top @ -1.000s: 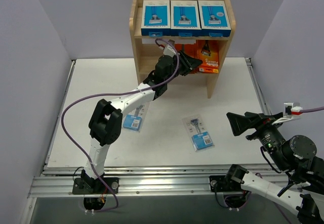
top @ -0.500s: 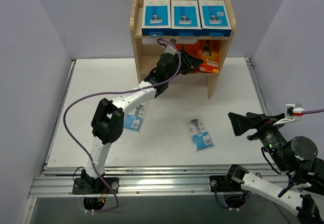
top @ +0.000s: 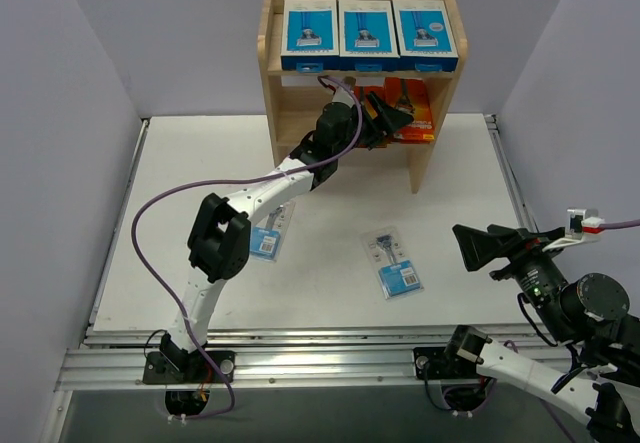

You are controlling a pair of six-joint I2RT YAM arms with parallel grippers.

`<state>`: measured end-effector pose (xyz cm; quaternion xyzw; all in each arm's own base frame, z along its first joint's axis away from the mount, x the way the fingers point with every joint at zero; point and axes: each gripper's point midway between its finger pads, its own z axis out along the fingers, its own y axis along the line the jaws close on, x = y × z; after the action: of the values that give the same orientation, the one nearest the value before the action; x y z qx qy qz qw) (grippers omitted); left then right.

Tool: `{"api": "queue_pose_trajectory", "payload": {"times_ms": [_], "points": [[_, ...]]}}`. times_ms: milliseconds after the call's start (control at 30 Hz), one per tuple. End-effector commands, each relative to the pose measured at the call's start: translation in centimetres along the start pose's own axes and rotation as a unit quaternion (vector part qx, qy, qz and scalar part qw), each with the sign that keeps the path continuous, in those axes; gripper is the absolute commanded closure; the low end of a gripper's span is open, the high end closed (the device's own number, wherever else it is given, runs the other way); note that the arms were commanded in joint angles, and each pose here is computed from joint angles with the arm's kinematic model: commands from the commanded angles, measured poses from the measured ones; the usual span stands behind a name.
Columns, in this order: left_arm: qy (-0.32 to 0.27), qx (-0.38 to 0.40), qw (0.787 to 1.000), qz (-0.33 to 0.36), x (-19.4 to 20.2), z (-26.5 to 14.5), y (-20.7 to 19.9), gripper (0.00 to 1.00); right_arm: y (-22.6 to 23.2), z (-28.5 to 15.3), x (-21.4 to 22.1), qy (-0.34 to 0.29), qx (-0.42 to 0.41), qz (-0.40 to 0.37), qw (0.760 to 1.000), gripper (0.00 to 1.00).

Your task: Place and organize the shaving razors onto the shelf

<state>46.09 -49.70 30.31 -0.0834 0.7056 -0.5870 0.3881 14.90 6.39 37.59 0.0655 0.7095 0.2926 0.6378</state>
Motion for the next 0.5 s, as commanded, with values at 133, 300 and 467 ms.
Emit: {"api": "queue_pose_trajectory", "payload": {"times_ms": [133, 300, 467], "points": [[-0.009, 0.025, 0.999, 0.035, -1.4, -0.3, -2.9, 0.16, -0.4, -0.2, -0.7, -0.017, 0.007, 0.014, 1.000, 0.04], [-0.013, 0.040, 0.998, 0.046, -2.1, -0.4, -4.4, 0.04, -0.4, 0.0, -0.5, -0.017, 0.008, 0.015, 1.000, 0.04], [-0.010, 0.044, 0.998, 0.052, -2.4, -0.2, -5.5, 0.06, -0.4, 0.0, -0.5, -0.019, 0.007, 0.019, 1.000, 0.04]]}}
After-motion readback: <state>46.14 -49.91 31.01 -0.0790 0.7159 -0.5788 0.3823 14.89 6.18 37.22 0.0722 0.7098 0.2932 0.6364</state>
